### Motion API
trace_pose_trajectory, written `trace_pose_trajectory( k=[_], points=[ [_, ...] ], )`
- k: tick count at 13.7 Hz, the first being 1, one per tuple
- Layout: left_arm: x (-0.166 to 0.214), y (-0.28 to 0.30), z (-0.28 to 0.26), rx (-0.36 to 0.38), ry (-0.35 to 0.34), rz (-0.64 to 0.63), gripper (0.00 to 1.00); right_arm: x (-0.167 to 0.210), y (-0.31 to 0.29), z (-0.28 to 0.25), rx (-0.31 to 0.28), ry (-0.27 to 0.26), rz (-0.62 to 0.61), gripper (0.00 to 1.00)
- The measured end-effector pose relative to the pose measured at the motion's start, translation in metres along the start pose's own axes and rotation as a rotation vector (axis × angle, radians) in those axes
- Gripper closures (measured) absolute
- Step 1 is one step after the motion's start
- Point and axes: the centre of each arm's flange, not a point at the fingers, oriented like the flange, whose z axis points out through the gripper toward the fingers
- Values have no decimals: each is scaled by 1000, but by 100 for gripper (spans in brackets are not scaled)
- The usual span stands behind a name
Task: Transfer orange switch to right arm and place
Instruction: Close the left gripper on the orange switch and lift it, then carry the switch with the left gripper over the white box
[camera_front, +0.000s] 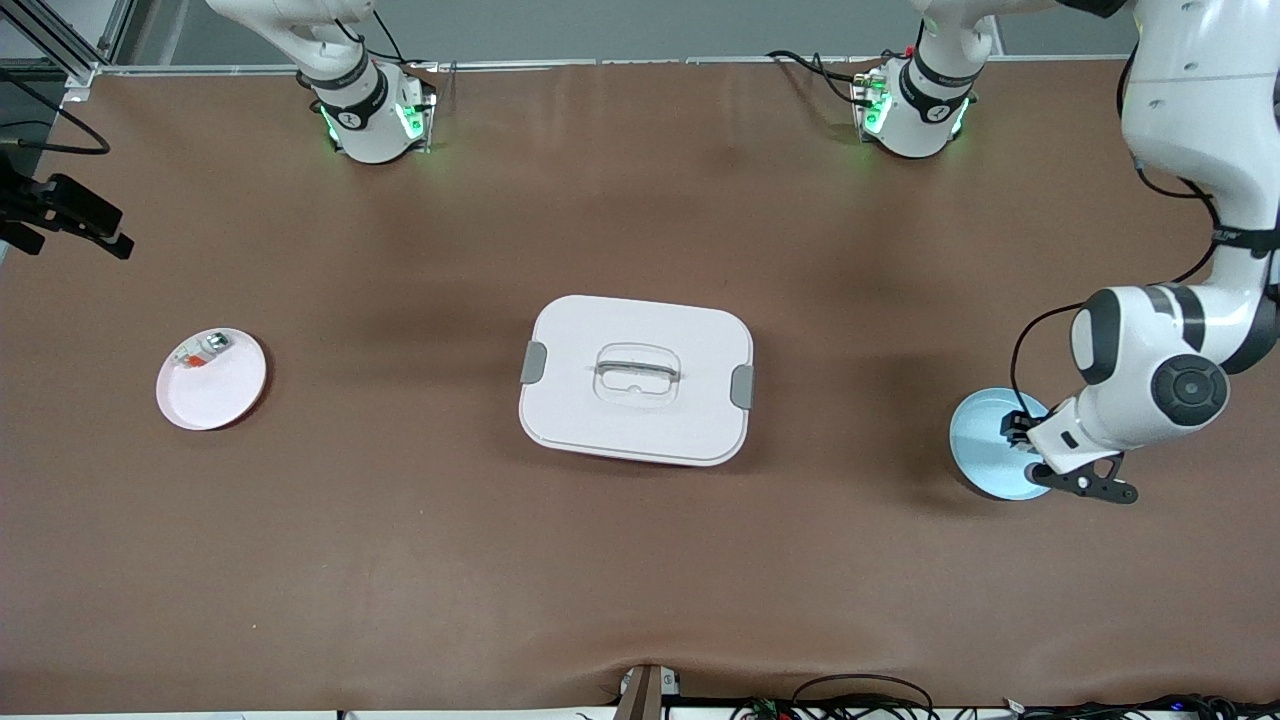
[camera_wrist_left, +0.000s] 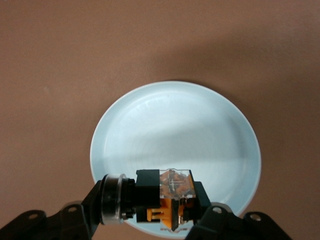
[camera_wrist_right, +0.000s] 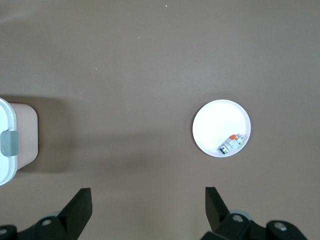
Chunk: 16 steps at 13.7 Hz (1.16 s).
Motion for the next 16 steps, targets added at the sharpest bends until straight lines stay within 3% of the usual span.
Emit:
trace_pose_trajectory(
  k=[5,9,16],
  points=[
    [-18,18,-95,-71,-47,-19,28,0,0,0,0,2,0,0],
    [-23,67,-176,-122,-81,-62,28,0,0,0,0,3,0,0],
    [-12,196,-256,-253,-40,-214,28,2,5,-1,0,15,10,0]
  ],
)
